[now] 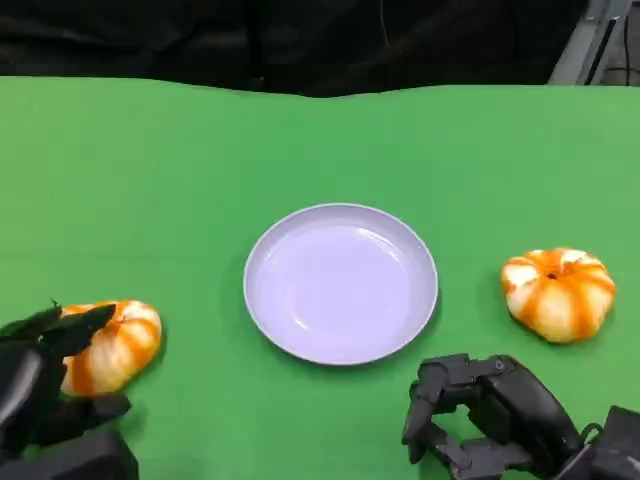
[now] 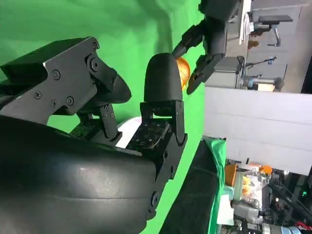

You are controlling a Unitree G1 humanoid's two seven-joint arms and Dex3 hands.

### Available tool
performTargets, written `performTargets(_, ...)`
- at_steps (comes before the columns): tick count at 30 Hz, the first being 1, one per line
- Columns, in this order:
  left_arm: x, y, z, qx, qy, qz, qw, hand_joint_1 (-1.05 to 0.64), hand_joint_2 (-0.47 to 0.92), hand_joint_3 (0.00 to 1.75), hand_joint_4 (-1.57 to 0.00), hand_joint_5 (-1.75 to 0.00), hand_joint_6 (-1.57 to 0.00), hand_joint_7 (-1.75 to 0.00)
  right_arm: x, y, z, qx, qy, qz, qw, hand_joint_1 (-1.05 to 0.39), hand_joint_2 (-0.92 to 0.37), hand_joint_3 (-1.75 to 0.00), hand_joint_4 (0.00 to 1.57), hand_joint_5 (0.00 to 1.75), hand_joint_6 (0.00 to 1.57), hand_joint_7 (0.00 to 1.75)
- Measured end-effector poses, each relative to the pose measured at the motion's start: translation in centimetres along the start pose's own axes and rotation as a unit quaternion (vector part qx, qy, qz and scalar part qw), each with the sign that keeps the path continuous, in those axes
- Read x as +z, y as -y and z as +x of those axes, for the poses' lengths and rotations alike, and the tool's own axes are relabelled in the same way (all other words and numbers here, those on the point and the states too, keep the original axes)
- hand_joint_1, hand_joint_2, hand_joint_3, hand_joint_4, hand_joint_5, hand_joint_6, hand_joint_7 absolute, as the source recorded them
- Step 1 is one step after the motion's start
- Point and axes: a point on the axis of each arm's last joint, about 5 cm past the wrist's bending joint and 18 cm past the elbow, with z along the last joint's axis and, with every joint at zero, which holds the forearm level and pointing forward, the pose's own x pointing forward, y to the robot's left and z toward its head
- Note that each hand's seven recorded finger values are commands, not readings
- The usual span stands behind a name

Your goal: Grasp the bread from the table and place it into the plate.

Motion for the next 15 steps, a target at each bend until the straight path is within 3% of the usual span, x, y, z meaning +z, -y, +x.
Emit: performTargets(15,-0.5,0.3,1.8,-0.041,-0.015,0.007,0.999,-0.82,0.92,0.16,-0.46,-0.01,-0.58,-0.01,0.0,0.01,0.0,-0.001,0.000,-0.002,1.0000,0.12,-0.58,-1.09,0.91,1.40,0.91,1.13)
